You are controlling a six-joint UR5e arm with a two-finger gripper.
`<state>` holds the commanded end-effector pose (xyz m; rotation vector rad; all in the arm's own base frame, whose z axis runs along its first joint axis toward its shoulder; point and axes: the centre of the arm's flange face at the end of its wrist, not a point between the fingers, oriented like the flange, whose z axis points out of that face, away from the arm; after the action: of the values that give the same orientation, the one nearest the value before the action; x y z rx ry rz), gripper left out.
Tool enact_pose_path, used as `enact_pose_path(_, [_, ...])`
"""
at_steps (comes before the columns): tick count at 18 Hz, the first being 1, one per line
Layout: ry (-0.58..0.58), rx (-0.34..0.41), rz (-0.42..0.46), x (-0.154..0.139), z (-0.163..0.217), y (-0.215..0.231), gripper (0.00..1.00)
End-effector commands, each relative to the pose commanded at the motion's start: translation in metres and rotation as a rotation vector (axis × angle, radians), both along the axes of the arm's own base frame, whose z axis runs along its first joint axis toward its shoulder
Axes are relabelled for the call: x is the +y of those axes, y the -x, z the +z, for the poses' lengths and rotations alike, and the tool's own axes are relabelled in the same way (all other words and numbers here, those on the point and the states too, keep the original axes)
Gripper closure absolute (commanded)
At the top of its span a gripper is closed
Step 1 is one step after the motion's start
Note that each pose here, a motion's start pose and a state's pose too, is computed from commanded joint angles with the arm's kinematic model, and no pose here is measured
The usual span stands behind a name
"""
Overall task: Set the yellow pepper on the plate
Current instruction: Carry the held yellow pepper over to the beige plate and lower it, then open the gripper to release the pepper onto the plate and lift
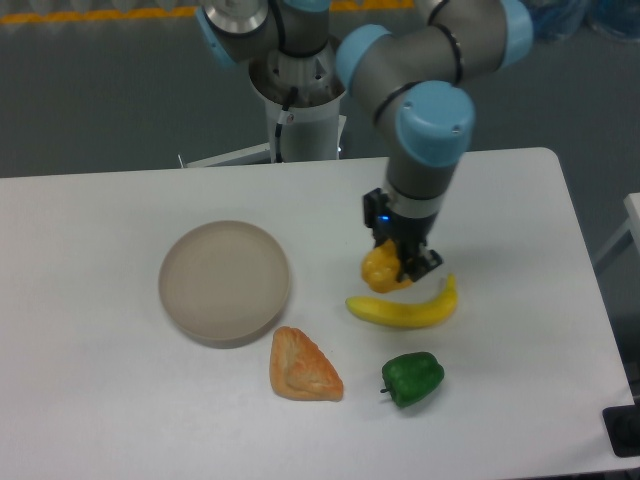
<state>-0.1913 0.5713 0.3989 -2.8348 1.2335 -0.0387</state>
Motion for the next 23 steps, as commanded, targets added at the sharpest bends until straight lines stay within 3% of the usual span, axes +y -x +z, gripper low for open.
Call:
enact_pose_path(4, [0.025, -0.013, 0.004, 0.016, -0.013, -0.066, 0.71])
enact_pose_path(7, [0.036, -0.018, 0.064, 0.02, -0.048, -0.127, 0.7])
enact_pose_path(12, [0.106, -0.04, 0.106, 0.017, -0.085, -0.173, 0.69])
enact_pose_path(14, [0.119, -0.042, 0.107, 0.019, -0.091, -0.176, 0.61])
enact_pose_path(17, [0.135, -0.045, 0.119, 0.022, -0.101, -0.178, 0.41])
enact_pose_path(19, [0.125, -0.041, 0.126, 0.024, -0.105, -0.178, 0.11])
enact_pose_path(20, [0.114, -0.037, 0.124, 0.026, -0.106, -0.179, 0.04])
enact_pose_path(23, [0.085, -0.025, 0.119, 0.029, -0.099, -0.179, 0.0])
